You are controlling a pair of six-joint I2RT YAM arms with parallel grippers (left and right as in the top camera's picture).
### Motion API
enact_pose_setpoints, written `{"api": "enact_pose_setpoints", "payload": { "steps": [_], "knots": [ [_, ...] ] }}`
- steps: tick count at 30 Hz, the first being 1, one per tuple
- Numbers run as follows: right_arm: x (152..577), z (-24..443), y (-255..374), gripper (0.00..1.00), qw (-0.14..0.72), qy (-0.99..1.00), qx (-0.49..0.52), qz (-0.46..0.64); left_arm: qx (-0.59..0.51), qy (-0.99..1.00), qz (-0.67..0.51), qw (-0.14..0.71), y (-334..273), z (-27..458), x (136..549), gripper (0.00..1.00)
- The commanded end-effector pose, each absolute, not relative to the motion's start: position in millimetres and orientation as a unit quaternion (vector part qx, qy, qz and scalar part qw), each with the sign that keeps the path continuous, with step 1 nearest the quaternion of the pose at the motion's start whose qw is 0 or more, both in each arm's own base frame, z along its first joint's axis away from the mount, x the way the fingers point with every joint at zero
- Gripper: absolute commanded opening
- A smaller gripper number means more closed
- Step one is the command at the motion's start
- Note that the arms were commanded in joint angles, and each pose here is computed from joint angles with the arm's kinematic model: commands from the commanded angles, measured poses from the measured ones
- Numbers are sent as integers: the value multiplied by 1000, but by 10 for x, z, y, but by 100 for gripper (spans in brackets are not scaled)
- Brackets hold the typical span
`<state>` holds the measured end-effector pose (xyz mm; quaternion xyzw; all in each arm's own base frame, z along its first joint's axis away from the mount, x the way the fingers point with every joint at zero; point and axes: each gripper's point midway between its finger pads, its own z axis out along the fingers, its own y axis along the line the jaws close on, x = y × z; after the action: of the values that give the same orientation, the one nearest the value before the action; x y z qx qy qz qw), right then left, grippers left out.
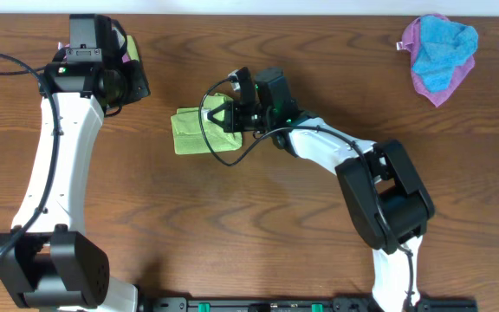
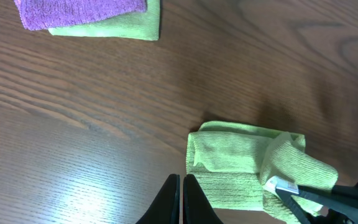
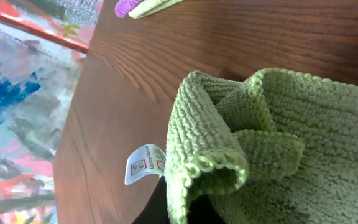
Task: Fold the cloth
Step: 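Lay the right end onto the left half and press it down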
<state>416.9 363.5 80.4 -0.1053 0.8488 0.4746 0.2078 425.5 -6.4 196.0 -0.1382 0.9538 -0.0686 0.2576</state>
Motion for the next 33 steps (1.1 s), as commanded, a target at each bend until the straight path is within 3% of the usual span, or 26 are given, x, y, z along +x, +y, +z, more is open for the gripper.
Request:
{"api": "enact_pose_setpoints", "payload": {
  "steps": [1, 33],
  "knots": [
    [4169, 1007, 3734, 2, 226, 842, -112, 477, -127, 954, -68, 263, -64, 2007, 4279, 6],
    [3981, 523, 4005, 1, 236, 870, -134, 412, -127, 953, -68, 266, -64, 2015, 4293, 6]
  ]
}}
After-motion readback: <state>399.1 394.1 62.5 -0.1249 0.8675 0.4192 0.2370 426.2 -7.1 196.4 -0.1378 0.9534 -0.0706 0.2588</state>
